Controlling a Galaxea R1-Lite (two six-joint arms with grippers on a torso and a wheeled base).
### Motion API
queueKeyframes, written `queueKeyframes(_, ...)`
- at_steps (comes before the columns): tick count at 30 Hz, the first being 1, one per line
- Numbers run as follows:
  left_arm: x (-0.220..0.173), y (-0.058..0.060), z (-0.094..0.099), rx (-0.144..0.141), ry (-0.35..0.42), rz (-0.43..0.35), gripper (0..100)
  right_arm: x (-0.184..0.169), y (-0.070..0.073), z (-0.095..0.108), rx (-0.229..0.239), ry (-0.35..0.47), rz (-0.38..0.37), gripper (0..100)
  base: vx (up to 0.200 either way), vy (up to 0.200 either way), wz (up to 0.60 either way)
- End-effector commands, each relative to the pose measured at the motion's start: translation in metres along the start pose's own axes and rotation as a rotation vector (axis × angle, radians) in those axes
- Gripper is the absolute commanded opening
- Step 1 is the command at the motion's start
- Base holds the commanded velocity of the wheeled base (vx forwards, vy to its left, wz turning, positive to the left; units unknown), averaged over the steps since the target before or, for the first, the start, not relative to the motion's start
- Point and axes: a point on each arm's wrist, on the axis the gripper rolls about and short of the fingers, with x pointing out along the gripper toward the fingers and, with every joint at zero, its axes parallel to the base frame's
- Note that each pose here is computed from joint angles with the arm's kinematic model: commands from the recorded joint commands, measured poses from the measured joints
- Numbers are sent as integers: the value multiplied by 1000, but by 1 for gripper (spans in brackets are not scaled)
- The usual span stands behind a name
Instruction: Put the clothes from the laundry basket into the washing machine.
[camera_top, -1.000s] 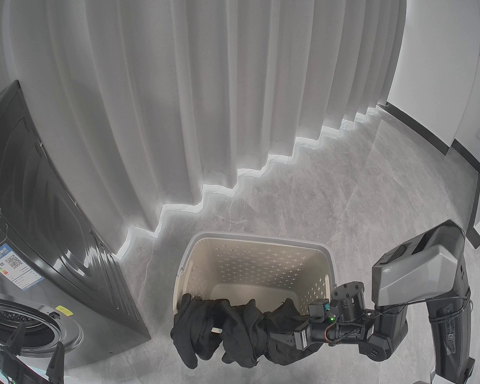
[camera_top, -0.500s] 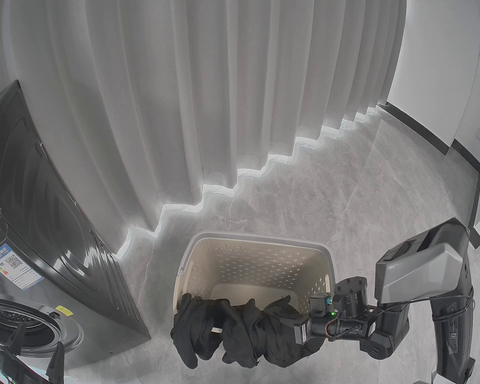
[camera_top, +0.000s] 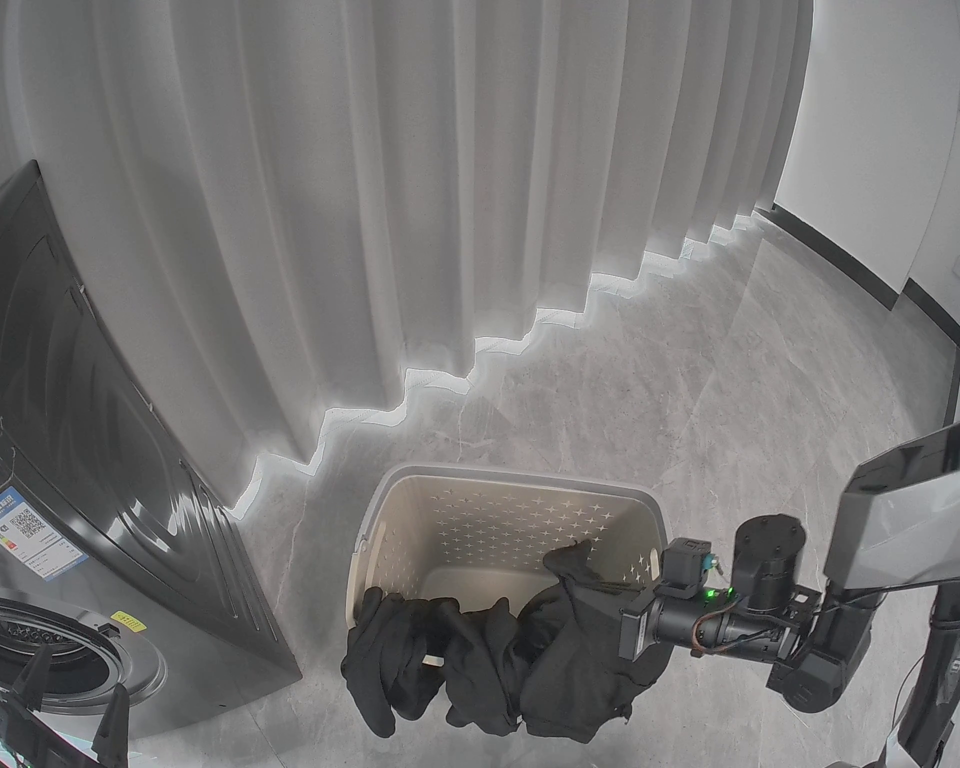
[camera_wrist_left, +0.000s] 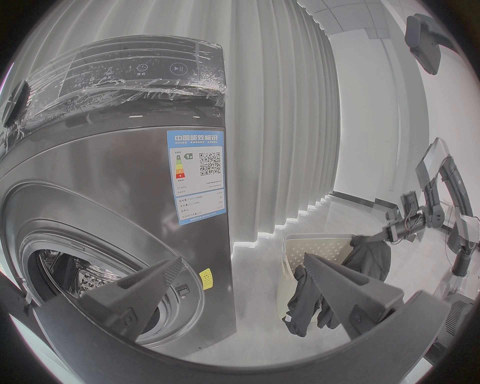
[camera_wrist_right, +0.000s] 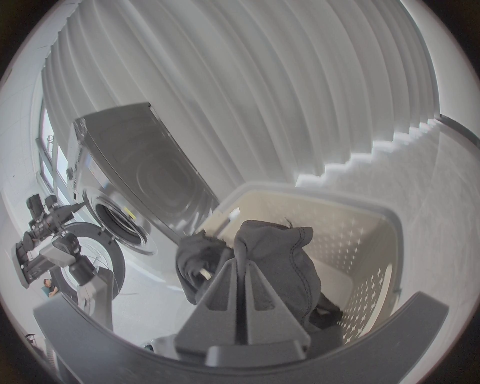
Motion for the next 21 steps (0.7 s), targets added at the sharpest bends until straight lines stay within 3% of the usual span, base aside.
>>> queueKeyframes(1,0,0,-5,2,1,2,100,-37,26,53,-58,-210,63,0,0,0,0)
queueKeyframes(7,0,0,-5,-2,1,4,100,-47,32,67,-67,-271,87,0,0,0,0)
queueKeyframes(18,0,0,-5,-9,0,5,100,-57,35,75,-81,-305,114,0,0,0,0)
queueKeyframes(21,0,0,-5,-15,0,5,100,-59,36,78,-96,-309,145,0,-200,0,0)
